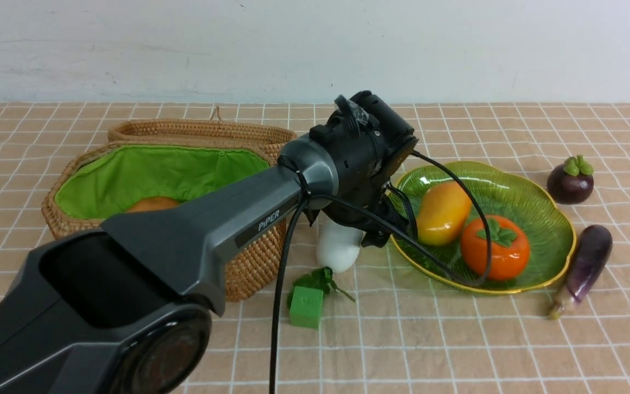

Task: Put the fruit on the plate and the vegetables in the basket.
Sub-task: Take a daikon with your left arm and place it on the basket on the left.

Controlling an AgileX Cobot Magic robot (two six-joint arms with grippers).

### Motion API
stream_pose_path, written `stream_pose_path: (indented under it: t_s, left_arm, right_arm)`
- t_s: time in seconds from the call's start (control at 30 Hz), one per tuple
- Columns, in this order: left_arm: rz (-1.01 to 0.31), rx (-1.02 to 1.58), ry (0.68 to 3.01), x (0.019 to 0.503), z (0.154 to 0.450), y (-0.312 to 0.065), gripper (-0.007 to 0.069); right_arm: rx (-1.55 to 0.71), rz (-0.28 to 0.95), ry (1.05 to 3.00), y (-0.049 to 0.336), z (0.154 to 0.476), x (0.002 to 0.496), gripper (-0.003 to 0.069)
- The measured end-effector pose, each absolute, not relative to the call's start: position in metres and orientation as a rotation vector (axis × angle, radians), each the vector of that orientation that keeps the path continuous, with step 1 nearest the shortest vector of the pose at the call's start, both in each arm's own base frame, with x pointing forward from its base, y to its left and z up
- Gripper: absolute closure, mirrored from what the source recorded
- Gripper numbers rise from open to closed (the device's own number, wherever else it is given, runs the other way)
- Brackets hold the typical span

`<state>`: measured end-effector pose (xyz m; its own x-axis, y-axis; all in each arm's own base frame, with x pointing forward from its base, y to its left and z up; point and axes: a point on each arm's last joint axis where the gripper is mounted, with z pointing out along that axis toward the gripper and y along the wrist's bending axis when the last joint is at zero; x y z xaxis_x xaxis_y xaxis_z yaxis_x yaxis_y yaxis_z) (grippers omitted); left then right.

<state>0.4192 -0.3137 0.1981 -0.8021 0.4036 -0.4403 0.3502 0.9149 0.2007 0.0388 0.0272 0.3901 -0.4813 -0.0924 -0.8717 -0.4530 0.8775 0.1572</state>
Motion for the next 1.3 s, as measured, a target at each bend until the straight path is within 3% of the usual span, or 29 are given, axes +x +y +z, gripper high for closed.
stream_pose_path:
  t_s: [0.2,0.3,0.63,0.77,0.8,0.87,0.9,1.03,1.17,1.3]
  left_arm:
    - [0.155,0.553,2.600,0.422,0.183,-0.316,0.0023]
    - [0.173,0.561,2.615,0.423,0.172,-0.317,0.0097]
    - [0.169,0.546,2.618,0.420,0.185,-0.314,0.0107]
    - [0.122,0.539,2.542,0.407,0.249,-0.307,0.0107]
    - [0.121,0.550,2.535,0.405,0.253,-0.307,0.0107]
    - [0.108,0.625,2.467,0.381,0.305,-0.303,0.0107]
    - [0.104,0.636,2.452,0.378,0.313,-0.302,0.0107]
    - [0.033,0.768,2.289,0.333,0.394,-0.285,0.0107]
    - [0.103,0.881,2.203,0.310,0.430,-0.243,0.0107]
    - [0.264,0.996,2.250,0.312,0.417,-0.190,0.0107]
  right_arm:
    - [-0.397,0.454,2.047,0.027,0.390,0.039,0.0517]
    - [-0.397,0.454,2.048,0.027,0.390,0.039,0.0517]
    - [-0.398,0.454,2.047,0.027,0.390,0.039,0.0517]
    - [-0.413,0.445,2.043,0.027,0.390,0.039,0.0517]
    - [-0.414,0.444,2.043,0.027,0.390,0.039,0.0517]
    - [-0.415,0.444,2.031,0.027,0.391,0.039,0.0517]
    - [-0.415,0.445,2.027,0.027,0.391,0.039,0.0517]
    - [-0.402,0.457,1.973,0.028,0.396,0.041,0.0517]
    - [-0.398,0.459,1.944,0.029,0.398,0.042,0.0517]
    - [-0.409,0.452,1.941,0.029,0.398,0.042,0.0517]
